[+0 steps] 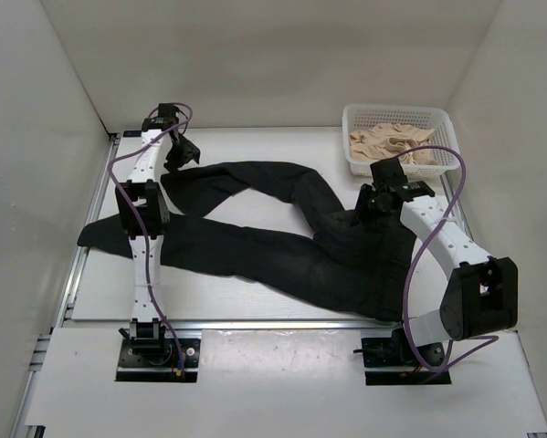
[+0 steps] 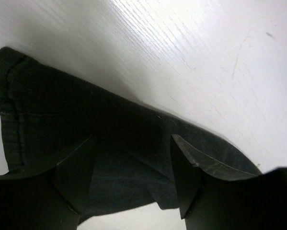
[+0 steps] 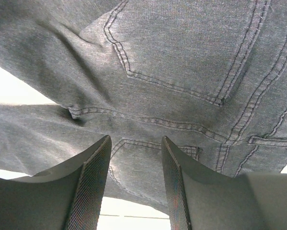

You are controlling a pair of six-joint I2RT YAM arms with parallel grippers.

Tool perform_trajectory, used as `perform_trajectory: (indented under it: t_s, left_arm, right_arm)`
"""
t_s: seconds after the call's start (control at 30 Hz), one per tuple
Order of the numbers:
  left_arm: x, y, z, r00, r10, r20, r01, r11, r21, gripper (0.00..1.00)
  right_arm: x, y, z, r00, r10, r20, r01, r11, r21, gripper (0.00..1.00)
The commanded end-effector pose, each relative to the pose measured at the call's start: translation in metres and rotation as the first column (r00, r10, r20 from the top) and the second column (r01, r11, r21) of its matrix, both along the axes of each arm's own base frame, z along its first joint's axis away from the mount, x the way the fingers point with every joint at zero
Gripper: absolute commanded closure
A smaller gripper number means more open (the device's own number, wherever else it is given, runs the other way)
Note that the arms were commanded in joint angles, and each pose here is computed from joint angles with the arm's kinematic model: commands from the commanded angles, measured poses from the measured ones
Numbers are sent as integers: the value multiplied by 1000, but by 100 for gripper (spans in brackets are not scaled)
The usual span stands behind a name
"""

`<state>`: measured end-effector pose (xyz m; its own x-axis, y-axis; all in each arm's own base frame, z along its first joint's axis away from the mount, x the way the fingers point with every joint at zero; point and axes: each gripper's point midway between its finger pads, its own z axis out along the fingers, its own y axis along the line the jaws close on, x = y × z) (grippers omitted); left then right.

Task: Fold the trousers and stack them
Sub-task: Flatten the trousers out

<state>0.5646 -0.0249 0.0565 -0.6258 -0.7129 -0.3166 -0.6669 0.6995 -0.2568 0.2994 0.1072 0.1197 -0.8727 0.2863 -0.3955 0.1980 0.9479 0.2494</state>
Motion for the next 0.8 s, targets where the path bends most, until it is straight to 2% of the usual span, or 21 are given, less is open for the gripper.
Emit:
perform_trajectory:
  t_s: [0.0,0.07,0.1,0.2,0.23,0.33,0.4,0.5,0.6,0.63,0.67,0.7,0.77]
  left_arm:
    - [9,1,3,999,27,31,-27,999,19,29]
    - [12,-1,1,999,23,33,-23,1000,11,41]
    - [13,-1,0,999,23,37,-23,1000,10,57]
    - [29,-5,23,993,-2,117,2,1000,-2,86]
    - [35,-6,38,987,-18,159,19,1000,-5,90]
    - [46,-8,86,961,-43,275,44,999,2,90]
    - [48,-7,142,920,-56,388,54,998,17,90]
    - [45,-16,230,816,-132,562,117,991,64,90]
    - [24,-20,293,734,-197,650,145,980,132,90]
    - [16,-19,301,730,-205,652,148,979,141,90]
    - [9,-14,281,770,-220,599,149,975,167,90]
    - [-10,-9,301,761,-220,611,132,974,186,90]
    - [-28,5,287,803,-188,566,73,973,219,90]
  right_arm:
    - [1,0,4,1000,28,-2,-28,1000,-7,48]
    - [4,1,4,1000,28,-2,-28,1000,-7,48]
    - [4,-2,4,999,32,2,-32,999,-20,48]
    - [2,-2,3,999,32,-7,-32,999,-22,48]
    - [2,-2,3,999,32,-7,-32,999,-22,48]
    - [0,-4,6,1000,27,-4,-27,999,-30,48]
    - [1,-6,9,1000,22,11,-21,999,-38,48]
    - [-4,-16,15,1000,-7,30,10,998,-70,48]
    - [-6,-20,15,999,-17,36,20,996,-88,48]
    - [-5,-23,15,999,-26,36,29,996,-88,48]
    - [-7,-25,10,999,-30,26,33,995,-99,48]
    - [-7,-25,10,999,-30,26,33,995,-99,48]
    - [-10,-26,6,999,-38,14,40,994,-98,48]
